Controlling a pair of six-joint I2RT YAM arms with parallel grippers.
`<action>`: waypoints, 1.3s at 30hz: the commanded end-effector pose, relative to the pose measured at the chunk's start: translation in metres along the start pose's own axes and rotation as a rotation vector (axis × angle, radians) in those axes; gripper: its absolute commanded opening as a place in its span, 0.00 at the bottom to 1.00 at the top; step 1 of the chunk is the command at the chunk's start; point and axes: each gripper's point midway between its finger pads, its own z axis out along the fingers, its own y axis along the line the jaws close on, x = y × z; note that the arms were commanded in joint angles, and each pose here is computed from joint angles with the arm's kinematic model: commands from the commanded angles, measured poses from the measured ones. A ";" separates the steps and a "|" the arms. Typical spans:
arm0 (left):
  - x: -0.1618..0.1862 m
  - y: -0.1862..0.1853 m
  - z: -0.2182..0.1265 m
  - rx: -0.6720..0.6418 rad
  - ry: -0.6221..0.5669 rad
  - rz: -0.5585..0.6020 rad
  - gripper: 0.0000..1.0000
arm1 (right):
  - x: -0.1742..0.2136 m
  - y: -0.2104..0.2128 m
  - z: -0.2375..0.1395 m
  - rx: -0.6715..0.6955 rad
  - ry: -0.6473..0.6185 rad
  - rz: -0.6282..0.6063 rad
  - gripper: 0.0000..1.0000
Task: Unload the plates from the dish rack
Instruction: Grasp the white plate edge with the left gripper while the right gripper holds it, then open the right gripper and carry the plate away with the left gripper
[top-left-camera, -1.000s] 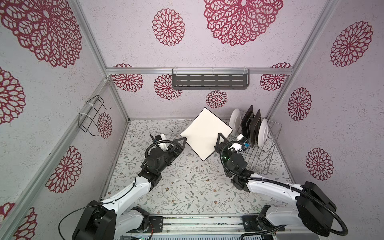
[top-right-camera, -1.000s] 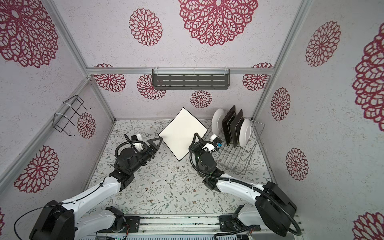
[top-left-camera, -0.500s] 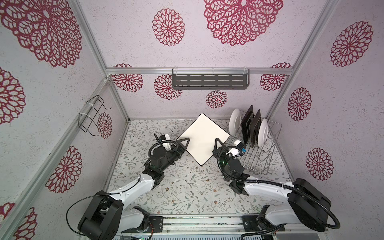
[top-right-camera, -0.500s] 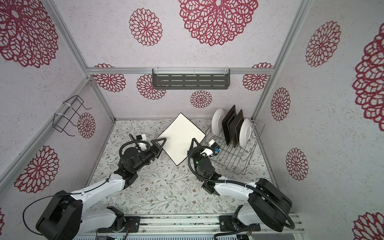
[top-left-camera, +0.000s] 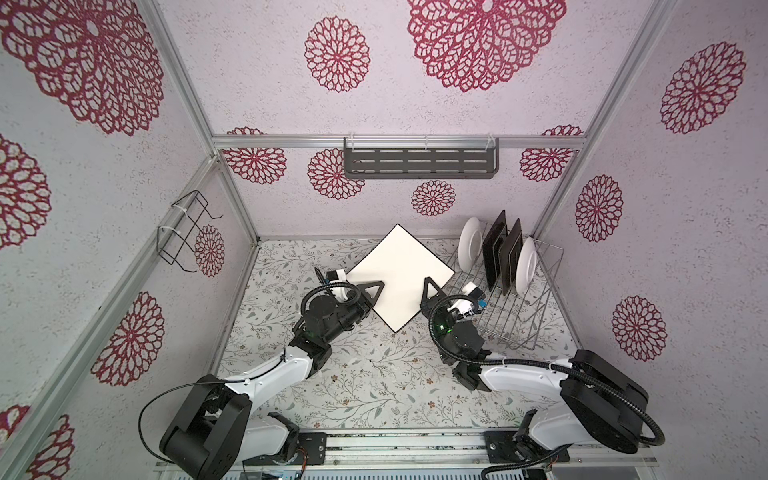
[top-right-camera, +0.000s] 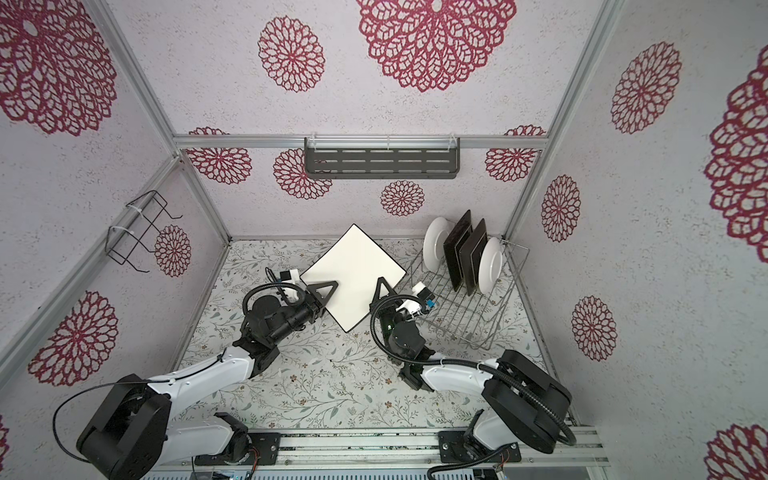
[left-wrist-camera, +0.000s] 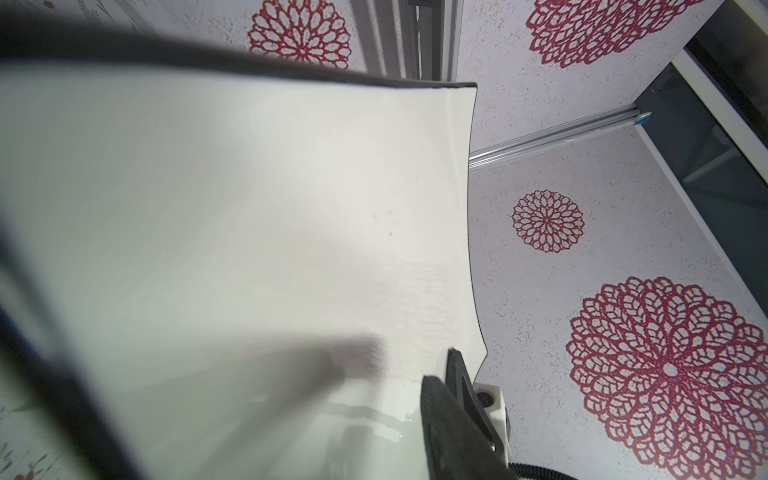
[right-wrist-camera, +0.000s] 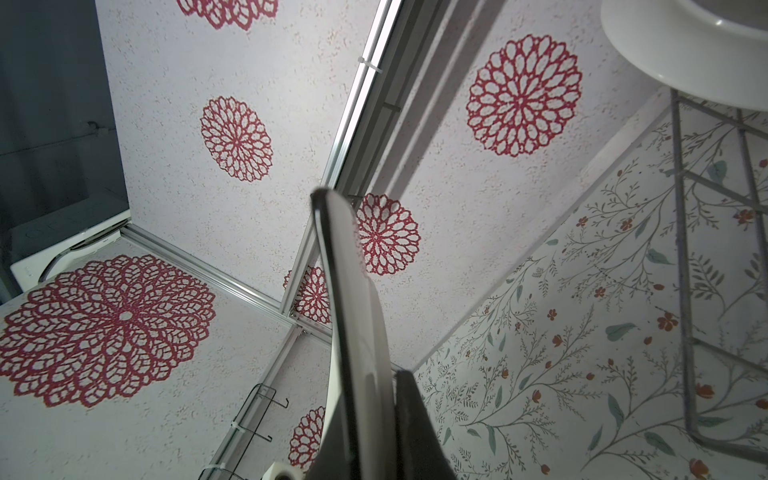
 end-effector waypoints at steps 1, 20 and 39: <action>-0.004 -0.024 0.003 0.077 -0.010 0.024 0.43 | -0.049 0.076 -0.003 -0.208 -0.134 0.242 0.00; -0.021 -0.041 0.003 0.096 -0.056 0.038 0.00 | -0.037 0.080 0.011 -0.115 -0.050 0.143 0.05; -0.098 -0.065 -0.030 0.046 -0.282 0.030 0.00 | -0.007 0.061 0.061 -0.004 0.266 0.247 0.63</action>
